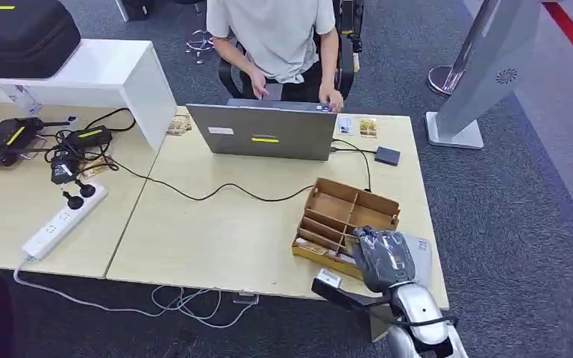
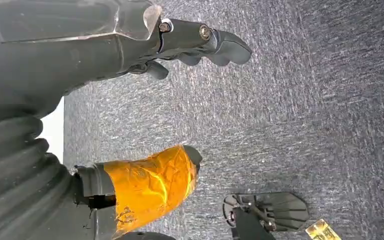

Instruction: Pass the card to the sensor for recognition and then transmit it.

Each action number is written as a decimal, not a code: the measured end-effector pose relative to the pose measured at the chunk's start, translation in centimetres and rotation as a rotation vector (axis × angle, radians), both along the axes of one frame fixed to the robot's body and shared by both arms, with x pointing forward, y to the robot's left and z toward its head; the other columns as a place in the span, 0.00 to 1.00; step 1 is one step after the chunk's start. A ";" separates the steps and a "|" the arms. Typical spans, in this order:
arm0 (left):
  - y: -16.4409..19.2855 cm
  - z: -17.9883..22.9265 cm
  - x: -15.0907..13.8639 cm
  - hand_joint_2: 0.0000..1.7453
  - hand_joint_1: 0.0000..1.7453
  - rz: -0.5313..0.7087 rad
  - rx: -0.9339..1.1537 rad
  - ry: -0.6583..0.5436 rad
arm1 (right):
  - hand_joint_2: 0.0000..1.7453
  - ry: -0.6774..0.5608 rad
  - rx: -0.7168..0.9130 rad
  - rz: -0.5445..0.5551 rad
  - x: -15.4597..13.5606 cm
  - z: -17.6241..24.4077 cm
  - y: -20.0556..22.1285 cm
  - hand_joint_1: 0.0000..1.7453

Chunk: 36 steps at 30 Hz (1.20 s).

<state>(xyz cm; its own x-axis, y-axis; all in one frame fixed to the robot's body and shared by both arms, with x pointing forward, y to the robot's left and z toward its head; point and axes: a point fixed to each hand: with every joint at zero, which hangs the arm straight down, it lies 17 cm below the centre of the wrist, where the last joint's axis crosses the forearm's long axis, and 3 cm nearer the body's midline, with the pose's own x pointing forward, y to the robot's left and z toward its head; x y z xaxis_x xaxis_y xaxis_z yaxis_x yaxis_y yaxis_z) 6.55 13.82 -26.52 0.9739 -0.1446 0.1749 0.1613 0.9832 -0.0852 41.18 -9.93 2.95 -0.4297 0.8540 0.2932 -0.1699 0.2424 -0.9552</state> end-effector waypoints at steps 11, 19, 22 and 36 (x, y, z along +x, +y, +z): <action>0.3 -0.1 -0.2 1.00 0.00 -0.079 -0.001 -0.011 | 1.00 -0.171 0.221 -0.061 15.3 19.6 -2.3 1.00; 0.9 -0.2 0.2 1.00 0.00 -0.112 0.010 -0.038 | 1.00 -0.256 0.130 -0.178 21.0 27.0 -4.0 1.00; 1.2 -0.2 0.4 1.00 0.00 -0.123 0.015 -0.052 | 1.00 -0.260 0.099 -0.209 22.2 28.6 -3.6 1.00; 2.6 -0.3 1.1 1.00 0.00 -0.132 0.037 -0.087 | 1.00 -0.199 0.018 -0.234 23.3 28.1 -0.9 1.00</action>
